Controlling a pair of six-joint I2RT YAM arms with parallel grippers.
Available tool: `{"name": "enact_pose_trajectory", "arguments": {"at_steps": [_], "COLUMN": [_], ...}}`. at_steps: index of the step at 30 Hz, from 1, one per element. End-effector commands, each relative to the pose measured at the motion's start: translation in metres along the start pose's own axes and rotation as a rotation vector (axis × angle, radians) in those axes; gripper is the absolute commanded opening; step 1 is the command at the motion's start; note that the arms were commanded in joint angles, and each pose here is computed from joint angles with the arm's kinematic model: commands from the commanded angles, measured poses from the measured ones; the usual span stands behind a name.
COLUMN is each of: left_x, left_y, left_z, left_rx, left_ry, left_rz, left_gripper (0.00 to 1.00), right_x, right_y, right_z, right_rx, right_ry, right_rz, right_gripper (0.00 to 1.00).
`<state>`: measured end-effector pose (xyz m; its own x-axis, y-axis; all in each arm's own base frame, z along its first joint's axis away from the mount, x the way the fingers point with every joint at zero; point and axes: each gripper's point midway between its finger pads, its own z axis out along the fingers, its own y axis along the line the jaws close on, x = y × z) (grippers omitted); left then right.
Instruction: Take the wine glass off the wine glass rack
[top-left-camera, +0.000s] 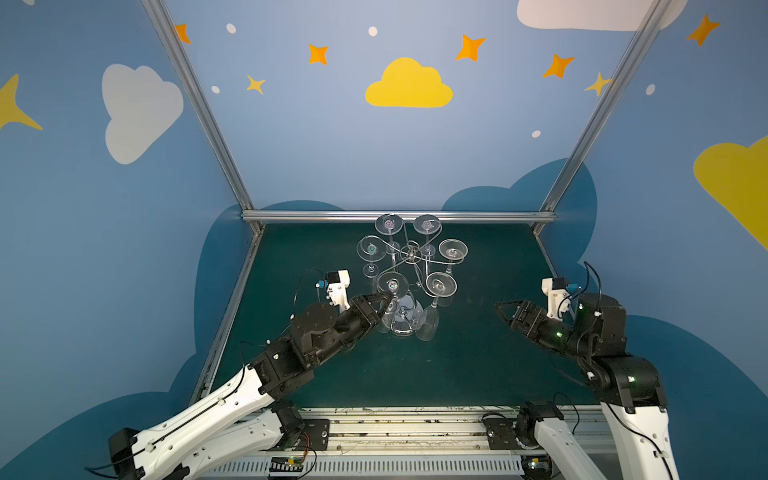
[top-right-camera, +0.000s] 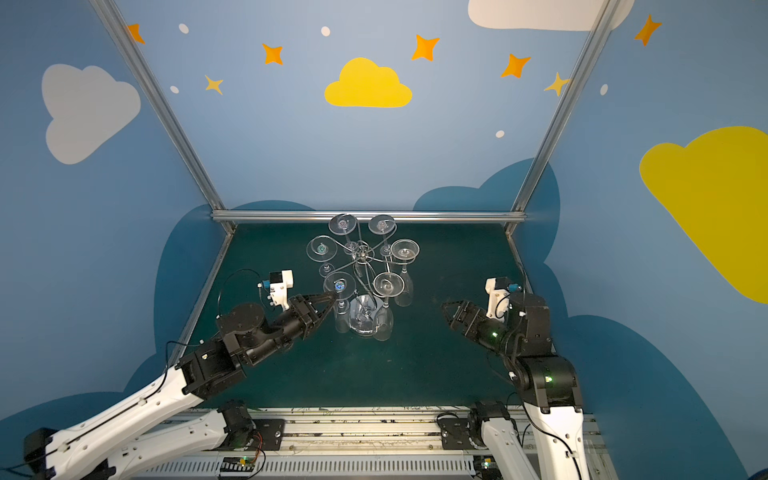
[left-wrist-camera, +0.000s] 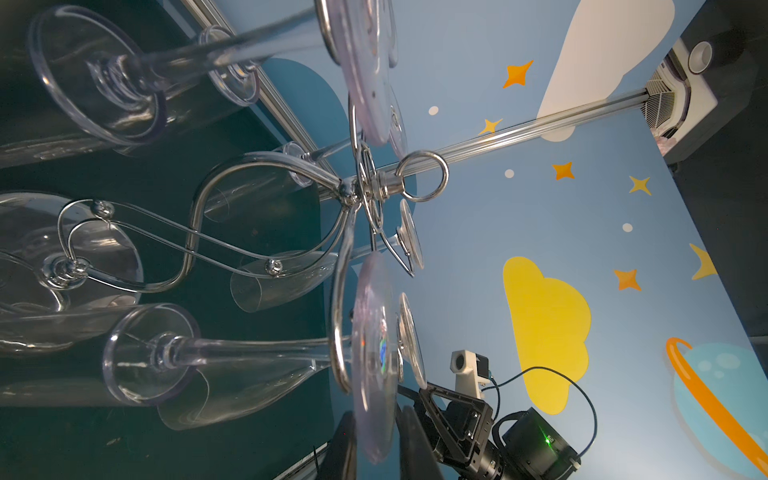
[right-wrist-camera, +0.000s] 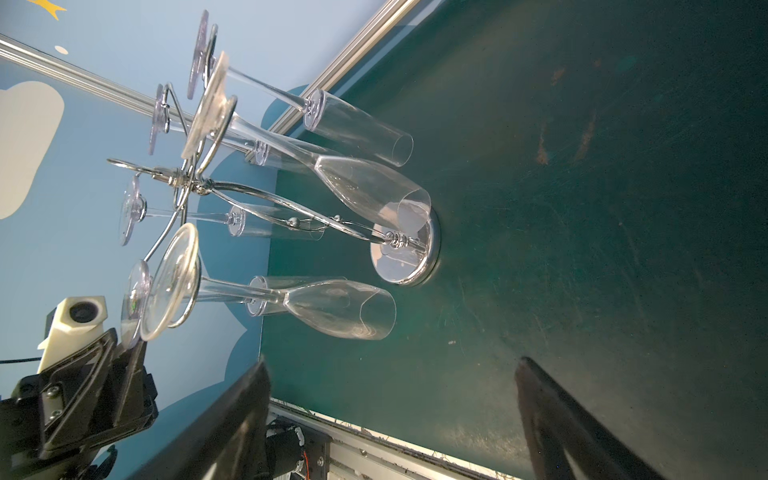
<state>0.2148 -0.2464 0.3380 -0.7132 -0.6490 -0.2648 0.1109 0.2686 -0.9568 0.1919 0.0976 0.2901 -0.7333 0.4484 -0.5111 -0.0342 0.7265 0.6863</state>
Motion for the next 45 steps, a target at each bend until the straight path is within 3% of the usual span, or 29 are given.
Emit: {"name": "enact_pose_trajectory", "arguments": {"at_steps": [1,22,38,45], "left_x": [-0.002,-0.004,-0.005,-0.007], "left_y": [-0.004,-0.008,-0.01,-0.022], "left_z": [0.0,0.005,0.005,0.002], "left_rx": [0.017,0.025,0.041,0.088], "left_ry": [-0.013,-0.025,-0.03,-0.031], "left_rz": [0.003,0.012,-0.04,-0.08], "left_gripper": [0.21,0.19,0.03,0.03], "right_x": [-0.001,0.001,0.001,0.0], "right_y": [0.0,-0.003,-0.004,-0.003], "right_z": [0.0,0.001,0.002,0.0], "right_rx": [-0.004,0.0,0.001,0.0], "right_ry": [-0.012,-0.019,-0.018,-0.022], "right_rz": [-0.004,0.002,0.004,0.0], "right_gripper": [0.9,0.9,0.89,0.89]}}
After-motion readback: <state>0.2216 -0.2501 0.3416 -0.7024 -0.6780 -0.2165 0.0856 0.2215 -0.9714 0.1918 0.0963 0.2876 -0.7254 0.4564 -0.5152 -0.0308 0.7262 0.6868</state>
